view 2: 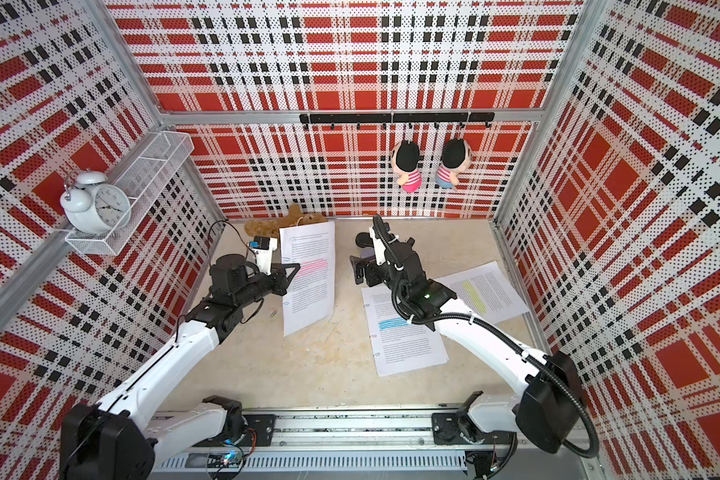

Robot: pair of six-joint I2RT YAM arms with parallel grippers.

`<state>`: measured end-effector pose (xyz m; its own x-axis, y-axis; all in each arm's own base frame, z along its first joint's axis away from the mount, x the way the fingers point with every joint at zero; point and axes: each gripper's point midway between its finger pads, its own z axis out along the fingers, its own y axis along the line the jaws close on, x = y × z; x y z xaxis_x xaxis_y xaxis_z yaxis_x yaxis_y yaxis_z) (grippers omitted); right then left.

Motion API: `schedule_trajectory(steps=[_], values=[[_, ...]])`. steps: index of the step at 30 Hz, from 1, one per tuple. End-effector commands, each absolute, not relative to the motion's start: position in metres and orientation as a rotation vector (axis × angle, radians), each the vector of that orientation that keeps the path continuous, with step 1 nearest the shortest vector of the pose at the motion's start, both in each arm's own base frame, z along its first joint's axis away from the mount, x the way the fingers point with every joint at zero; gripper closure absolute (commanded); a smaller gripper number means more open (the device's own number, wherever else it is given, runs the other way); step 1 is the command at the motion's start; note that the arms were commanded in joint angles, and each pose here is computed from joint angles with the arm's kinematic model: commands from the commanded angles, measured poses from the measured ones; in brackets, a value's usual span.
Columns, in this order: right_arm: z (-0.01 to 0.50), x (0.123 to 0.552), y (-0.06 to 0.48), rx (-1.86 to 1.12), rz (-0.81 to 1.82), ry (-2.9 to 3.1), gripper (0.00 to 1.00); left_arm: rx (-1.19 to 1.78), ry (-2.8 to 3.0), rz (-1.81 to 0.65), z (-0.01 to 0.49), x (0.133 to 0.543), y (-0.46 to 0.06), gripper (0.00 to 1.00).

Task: Unclip the paperclips from the documents
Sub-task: Pick up the document from the center of the board.

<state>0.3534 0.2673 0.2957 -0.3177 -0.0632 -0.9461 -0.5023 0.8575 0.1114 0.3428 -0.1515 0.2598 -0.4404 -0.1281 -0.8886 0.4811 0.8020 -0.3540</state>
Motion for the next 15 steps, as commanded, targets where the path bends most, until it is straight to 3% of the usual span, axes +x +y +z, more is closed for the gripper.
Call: schedule_trajectory(steps=[1, 4, 6, 11, 13, 15], values=[[0.308, 0.351, 0.288, -0.584, 0.522, 1.788, 0.03, 0.378, 1.831, -0.655, 0.274, 0.337, -0.154, 1.0], [0.302, 0.344, 0.303, -0.674, 0.616, 1.777, 0.06, 0.401, 1.81, -0.672, 0.284, 0.334, -0.157, 1.0], [0.299, 0.335, 0.311, -0.751, 0.656, 1.723, 0.16, 0.434, 1.779, -0.677, 0.293, 0.33, -0.16, 1.0], [0.299, 0.328, 0.309, -0.798, 0.763, 1.611, 0.29, 0.531, 1.67, -0.656, 0.322, 0.316, -0.163, 1.0], [0.297, 0.332, 0.305, -0.8, 0.835, 1.619, 0.27, 0.574, 1.622, -0.663, 0.335, 0.307, -0.166, 1.0], [0.293, 0.334, 0.304, -0.844, 0.867, 1.608, 0.18, 0.607, 1.581, -0.682, 0.346, 0.299, -0.169, 1.0]])
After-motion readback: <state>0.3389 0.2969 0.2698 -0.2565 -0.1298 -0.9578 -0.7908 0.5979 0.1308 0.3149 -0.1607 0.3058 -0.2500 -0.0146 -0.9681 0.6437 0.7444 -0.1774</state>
